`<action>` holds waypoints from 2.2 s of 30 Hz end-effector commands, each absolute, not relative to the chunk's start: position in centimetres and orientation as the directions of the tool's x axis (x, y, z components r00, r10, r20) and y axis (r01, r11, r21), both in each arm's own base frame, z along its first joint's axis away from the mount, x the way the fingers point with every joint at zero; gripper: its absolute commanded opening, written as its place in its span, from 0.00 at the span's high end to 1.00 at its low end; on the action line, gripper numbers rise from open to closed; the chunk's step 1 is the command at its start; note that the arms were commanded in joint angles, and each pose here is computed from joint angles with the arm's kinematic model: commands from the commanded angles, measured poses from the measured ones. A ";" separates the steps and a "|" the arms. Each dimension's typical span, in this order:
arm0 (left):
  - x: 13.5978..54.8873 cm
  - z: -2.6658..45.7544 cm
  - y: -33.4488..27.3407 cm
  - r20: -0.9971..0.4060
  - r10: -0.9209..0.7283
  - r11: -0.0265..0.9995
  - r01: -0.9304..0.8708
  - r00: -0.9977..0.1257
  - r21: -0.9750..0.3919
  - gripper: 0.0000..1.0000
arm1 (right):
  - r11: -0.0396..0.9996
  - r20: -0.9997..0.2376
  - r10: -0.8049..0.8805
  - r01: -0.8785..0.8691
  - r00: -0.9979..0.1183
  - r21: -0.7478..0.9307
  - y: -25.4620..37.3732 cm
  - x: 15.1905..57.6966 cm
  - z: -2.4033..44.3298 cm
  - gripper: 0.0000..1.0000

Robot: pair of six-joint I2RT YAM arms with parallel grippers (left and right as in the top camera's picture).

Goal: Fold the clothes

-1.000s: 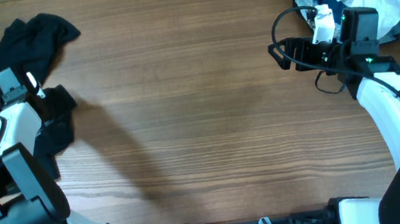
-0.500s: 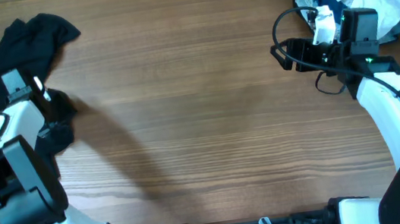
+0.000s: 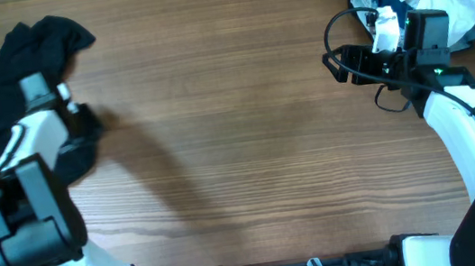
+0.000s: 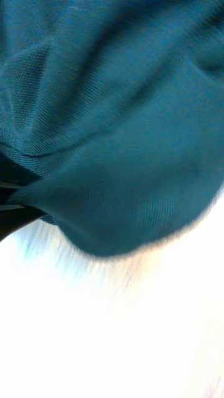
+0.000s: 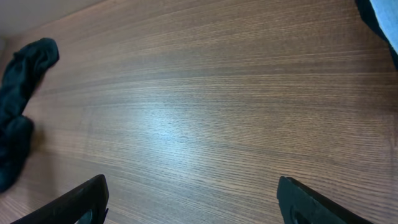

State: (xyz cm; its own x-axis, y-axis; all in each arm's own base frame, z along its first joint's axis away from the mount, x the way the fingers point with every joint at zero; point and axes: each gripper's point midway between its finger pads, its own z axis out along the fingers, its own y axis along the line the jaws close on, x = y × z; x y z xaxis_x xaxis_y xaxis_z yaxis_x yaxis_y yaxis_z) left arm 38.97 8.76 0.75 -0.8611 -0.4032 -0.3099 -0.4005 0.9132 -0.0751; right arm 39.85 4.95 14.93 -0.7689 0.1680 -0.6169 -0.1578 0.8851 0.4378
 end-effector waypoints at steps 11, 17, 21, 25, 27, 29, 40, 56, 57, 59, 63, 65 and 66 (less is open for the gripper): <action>48.5 23.3 -20.3 -0.769 -0.218 0.835 0.294 -0.600 -0.466 0.96 | 0.815 -0.537 0.431 0.057 -0.725 0.577 0.1 40.9 15.9 0.17; 47.3 24.2 -26.7 -0.805 -0.188 0.778 0.414 -0.563 -0.472 0.95 | 0.769 -0.553 0.466 0.007 -0.691 0.639 -2.2 40.8 17.4 0.17; 47.1 25.2 -28.8 -0.832 -0.193 0.752 0.466 -0.520 -0.466 0.27 | 0.778 -0.566 0.450 -0.008 -0.690 0.629 -2.4 40.7 17.4 0.17; 47.5 26.3 -28.4 -0.845 -0.213 0.748 0.474 -0.490 -0.464 0.00 | 0.771 -0.561 0.446 -0.019 -0.697 0.637 -2.2 40.5 17.5 0.17; 47.9 26.5 -26.9 -0.841 -0.222 0.764 0.448 -0.493 -0.465 0.00 | 0.771 -0.575 0.422 -0.057 -0.701 0.635 -1.7 40.4 17.8 0.18; 48.2 26.5 -24.5 -0.828 -0.232 0.788 0.400 -0.511 -0.468 0.00 | 0.779 -0.585 0.394 -0.080 -0.709 0.622 -1.1 40.2 17.7 0.19; 45.7 20.6 -2.6 -0.604 -0.404 0.894 -0.156 -0.687 -0.421 0.00 | 0.923 -0.561 0.039 -0.185 -0.827 0.337 9.7 38.1 13.0 0.15; 43.7 18.4 6.2 -0.522 -0.548 0.834 -0.379 -0.653 -0.401 0.00 | 0.916 -0.464 -0.342 -0.401 -0.817 0.030 18.8 35.9 3.8 0.23; 43.6 18.3 6.2 -0.517 -0.549 0.833 -0.382 -0.656 -0.400 0.00 | 0.915 -0.456 -0.346 -0.403 -0.820 0.031 18.9 35.8 3.3 0.25; 43.6 18.0 6.2 -0.511 -0.550 0.832 -0.385 -0.661 -0.399 0.00 | 0.911 -0.442 -0.354 -0.410 -0.824 0.035 19.2 35.6 2.7 0.28; 43.7 17.2 6.2 -0.496 -0.552 0.831 -0.392 -0.670 -0.395 0.00 | 0.905 -0.421 -0.372 -0.424 -0.827 0.034 19.7 35.2 1.4 0.29; 43.8 16.5 6.1 -0.483 -0.554 0.829 -0.398 -0.678 -0.392 0.00 | 0.899 -0.420 -0.382 -0.437 -0.823 0.039 20.2 35.1 1.0 0.30; 43.8 16.3 6.1 -0.478 -0.555 0.829 -0.400 -0.681 -0.391 0.00 | 0.892 -0.419 -0.391 -0.450 -0.819 0.047 20.6 34.9 0.9 0.30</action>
State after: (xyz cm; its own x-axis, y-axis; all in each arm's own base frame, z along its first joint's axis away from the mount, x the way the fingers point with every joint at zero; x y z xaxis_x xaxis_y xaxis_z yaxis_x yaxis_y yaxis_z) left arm 43.58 6.03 17.77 -0.6590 -0.5592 -0.5030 -0.3926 0.8262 -0.4040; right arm 35.00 19.57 1.91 -0.8306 -0.3548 -0.4291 -0.4167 0.9073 0.0563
